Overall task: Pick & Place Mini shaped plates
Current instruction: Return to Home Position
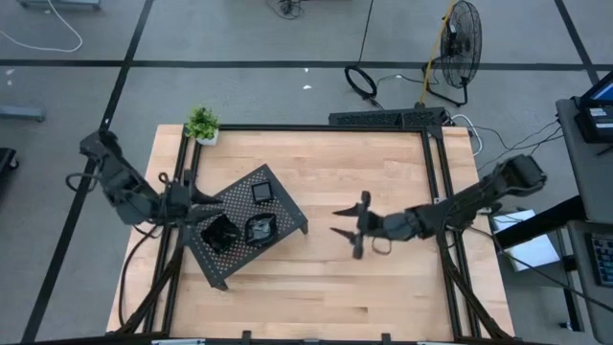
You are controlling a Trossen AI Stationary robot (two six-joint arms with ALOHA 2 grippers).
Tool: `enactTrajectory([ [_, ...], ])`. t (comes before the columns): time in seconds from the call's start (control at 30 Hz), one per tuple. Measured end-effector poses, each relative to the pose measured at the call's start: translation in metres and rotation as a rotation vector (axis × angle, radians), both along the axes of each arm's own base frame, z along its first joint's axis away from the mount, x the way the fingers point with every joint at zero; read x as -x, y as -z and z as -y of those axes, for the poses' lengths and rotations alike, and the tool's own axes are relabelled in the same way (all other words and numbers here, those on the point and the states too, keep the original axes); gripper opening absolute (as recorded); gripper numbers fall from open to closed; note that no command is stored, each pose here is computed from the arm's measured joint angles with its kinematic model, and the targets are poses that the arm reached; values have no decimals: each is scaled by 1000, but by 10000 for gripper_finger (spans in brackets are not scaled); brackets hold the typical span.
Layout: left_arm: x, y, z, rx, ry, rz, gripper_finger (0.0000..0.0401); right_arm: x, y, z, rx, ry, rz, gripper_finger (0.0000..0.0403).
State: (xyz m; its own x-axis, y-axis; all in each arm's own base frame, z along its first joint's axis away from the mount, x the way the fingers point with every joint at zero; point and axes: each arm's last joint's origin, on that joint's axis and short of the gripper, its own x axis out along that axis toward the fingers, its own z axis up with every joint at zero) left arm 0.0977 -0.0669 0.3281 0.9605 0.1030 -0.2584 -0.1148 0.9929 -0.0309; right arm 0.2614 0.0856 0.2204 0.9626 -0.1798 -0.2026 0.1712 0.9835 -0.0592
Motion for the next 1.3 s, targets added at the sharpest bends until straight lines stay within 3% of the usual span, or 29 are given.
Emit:
enactTrajectory([
  [0.17,10,40,-4,0,202,30,106,38,12,22,-36,-39,119,187],
  [0.47,30,53,-19,39,381,125,106,115,52,46,-90,-62,304,168],
  [0.53,33,59,-22,42,385,132,106,119,45,47,-109,-82,363,165],
  [0.83,46,75,-34,45,396,130,106,132,47,44,-24,-325,265,152],
  [1.07,54,75,-42,84,389,191,106,142,56,48,0,-331,153,133],
  [1.3,53,77,-48,121,214,176,106,143,53,48,17,-334,176,120],
])
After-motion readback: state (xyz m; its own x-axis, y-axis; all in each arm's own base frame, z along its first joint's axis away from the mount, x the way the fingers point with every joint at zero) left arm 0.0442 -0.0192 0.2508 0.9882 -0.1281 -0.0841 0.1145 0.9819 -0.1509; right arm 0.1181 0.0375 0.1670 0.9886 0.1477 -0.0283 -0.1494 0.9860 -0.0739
